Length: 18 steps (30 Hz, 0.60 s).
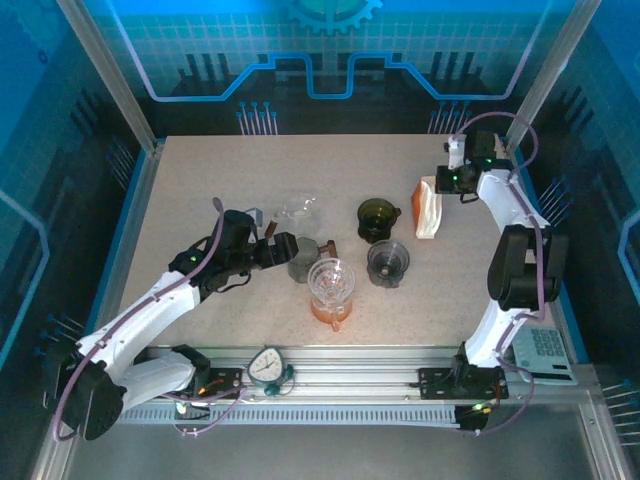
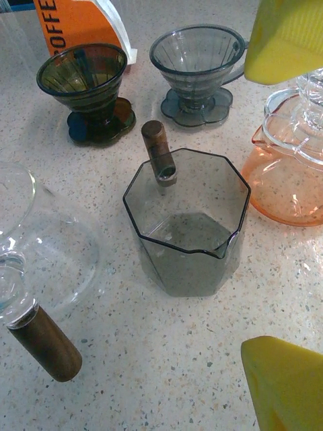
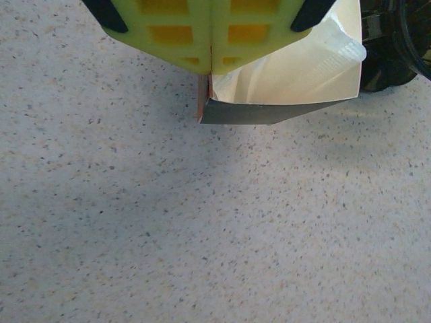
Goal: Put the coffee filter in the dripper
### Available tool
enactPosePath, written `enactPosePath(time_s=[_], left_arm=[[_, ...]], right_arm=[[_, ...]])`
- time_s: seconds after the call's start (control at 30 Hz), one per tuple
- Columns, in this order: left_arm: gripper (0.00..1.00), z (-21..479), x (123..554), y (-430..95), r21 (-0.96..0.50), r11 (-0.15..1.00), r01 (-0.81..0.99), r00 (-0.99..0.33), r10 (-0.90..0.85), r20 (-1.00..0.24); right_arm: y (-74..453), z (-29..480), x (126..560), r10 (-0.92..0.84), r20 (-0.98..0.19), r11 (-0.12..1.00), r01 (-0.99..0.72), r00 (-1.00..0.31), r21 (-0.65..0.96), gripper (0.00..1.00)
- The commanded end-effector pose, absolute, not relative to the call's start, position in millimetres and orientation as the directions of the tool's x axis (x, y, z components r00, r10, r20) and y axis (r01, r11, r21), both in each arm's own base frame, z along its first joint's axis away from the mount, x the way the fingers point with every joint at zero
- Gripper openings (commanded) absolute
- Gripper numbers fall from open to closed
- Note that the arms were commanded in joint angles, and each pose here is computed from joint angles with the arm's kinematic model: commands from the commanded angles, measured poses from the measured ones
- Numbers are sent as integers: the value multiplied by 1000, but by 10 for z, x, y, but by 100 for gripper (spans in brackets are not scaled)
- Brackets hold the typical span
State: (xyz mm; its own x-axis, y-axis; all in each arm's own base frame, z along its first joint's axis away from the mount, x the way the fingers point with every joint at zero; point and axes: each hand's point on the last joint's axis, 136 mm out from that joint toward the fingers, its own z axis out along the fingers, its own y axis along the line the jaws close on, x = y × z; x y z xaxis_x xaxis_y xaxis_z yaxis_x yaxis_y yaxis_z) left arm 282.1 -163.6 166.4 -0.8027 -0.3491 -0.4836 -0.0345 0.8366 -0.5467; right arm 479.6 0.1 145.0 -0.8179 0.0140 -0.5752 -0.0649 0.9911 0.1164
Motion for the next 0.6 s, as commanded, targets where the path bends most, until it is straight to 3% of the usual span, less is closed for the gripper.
enactPosePath(time_s=[0.0, 0.13, 0.3, 0.57], left_arm=[[97, 1650, 2829, -1647, -559, 828, -46, -813, -356, -461], [97, 1633, 2834, -1639, -555, 830, -51, -815, -356, -458], [97, 1630, 2837, -1630, -552, 832, -56, -814, -358, -458], [98, 1646, 2834, -1631, -557, 828, -62, -814, -365, -452]], right_arm=[[54, 1415, 4809, -50, -558, 992, -104, -828, 66, 4], [114, 1328, 4809, -71, -542, 993, -113, -837, 45, 9], [103, 1346, 4787, -38, -562, 995, -80, -826, 51, 28], [-18, 1772, 4690, 51, -654, 998, 17, -755, 59, 41]])
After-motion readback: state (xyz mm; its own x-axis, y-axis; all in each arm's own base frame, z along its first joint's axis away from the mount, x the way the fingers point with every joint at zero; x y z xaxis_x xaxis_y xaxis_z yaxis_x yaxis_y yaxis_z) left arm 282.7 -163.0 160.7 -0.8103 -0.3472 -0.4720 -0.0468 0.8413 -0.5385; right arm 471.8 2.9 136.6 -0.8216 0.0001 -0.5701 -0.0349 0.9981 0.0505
